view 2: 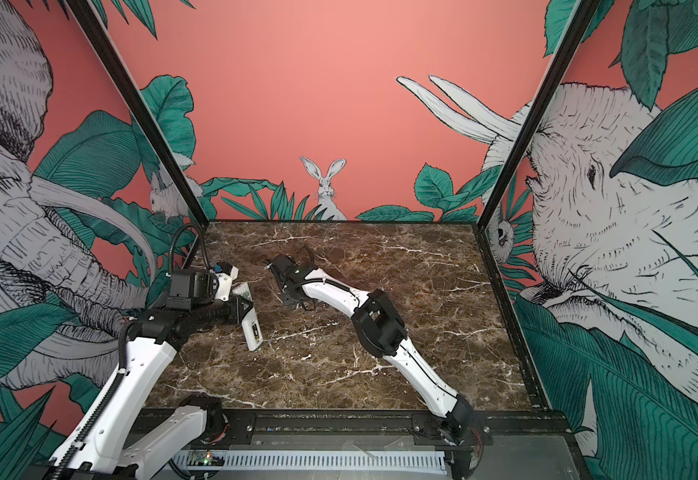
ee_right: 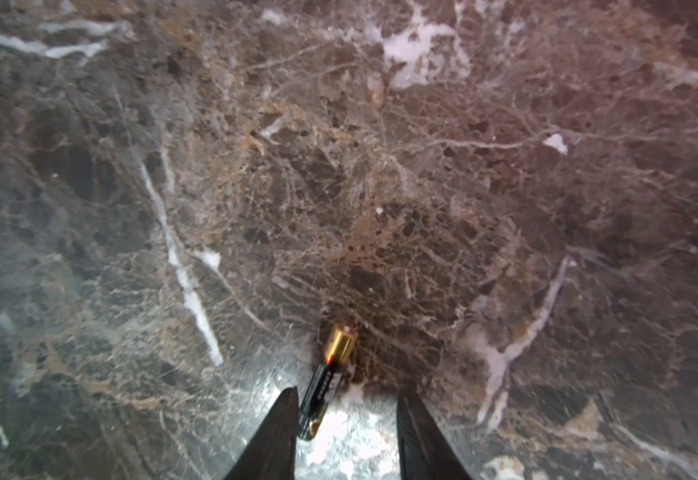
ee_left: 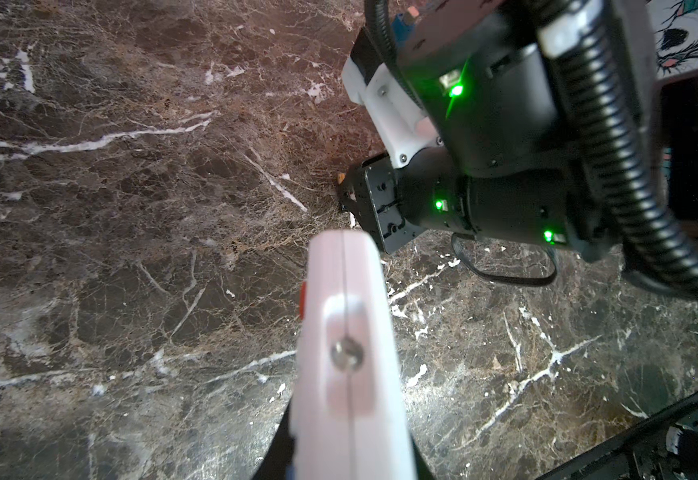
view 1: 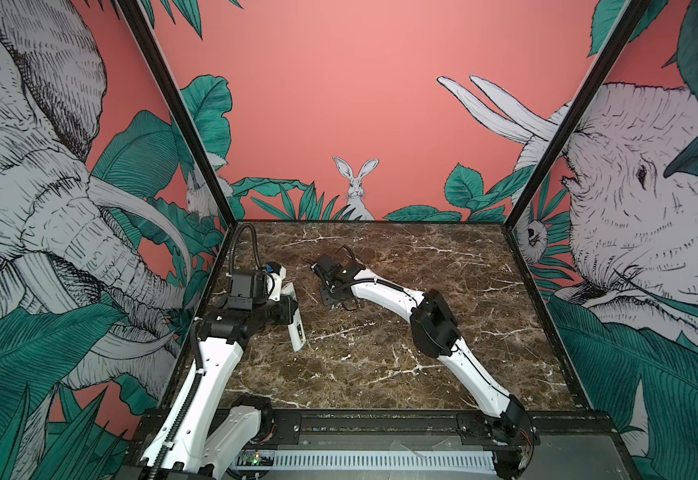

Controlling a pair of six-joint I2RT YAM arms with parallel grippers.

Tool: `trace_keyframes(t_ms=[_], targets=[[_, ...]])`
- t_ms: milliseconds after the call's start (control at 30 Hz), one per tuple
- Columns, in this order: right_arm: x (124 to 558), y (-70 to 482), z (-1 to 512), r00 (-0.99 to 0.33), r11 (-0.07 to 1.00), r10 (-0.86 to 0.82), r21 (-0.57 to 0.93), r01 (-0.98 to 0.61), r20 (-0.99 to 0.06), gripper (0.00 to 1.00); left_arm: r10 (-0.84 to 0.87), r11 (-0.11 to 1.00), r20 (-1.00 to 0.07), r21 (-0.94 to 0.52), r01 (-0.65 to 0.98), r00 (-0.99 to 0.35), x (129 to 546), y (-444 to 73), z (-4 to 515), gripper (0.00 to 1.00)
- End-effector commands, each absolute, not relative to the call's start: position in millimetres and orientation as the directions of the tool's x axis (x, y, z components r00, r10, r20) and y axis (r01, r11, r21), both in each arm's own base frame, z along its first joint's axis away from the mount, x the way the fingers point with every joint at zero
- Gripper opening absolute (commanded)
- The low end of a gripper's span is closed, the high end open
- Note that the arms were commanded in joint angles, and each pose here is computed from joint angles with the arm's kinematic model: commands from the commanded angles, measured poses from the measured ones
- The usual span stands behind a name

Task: Load the batteries into the remote control
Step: 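Move the right gripper to the second black battery on the table, then close the right gripper on the second black battery and lift it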

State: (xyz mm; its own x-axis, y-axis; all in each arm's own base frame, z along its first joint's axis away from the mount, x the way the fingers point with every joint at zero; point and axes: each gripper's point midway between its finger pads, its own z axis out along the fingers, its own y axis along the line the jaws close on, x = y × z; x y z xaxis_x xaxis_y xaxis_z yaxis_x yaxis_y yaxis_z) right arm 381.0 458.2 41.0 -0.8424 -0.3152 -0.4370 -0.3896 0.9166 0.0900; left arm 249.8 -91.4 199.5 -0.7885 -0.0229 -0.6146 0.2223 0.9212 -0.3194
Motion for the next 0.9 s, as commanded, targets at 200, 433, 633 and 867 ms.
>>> trace_keyframes(t_ms=[200, 433, 633, 867], targets=[[395, 456, 29, -0.852, 0.928, -0.304, 0.067, -0.365, -0.427, 0.28, -0.001, 0.91, -0.623, -0.325, 0.258, -0.782, 243, -97, 202, 0.0], [399, 454, 20, -0.859, 0.931, -0.298, 0.071, -0.358, -0.416, 0.2, 0.002, 0.906, -0.62, -0.331, 0.264, -0.785, 242, -99, 201, 0.0], [396, 451, 15, -0.86, 0.928, -0.315, 0.06, -0.368, -0.402, 0.11, 0.005, 0.894, -0.62, -0.349, 0.281, -0.785, 242, -103, 202, 0.0], [396, 454, 43, -0.806, 0.9, -0.327, 0.096, -0.424, -0.494, 0.07, -0.002, 0.846, -0.629, -0.416, 0.334, -0.777, 240, -118, 208, 0.0]])
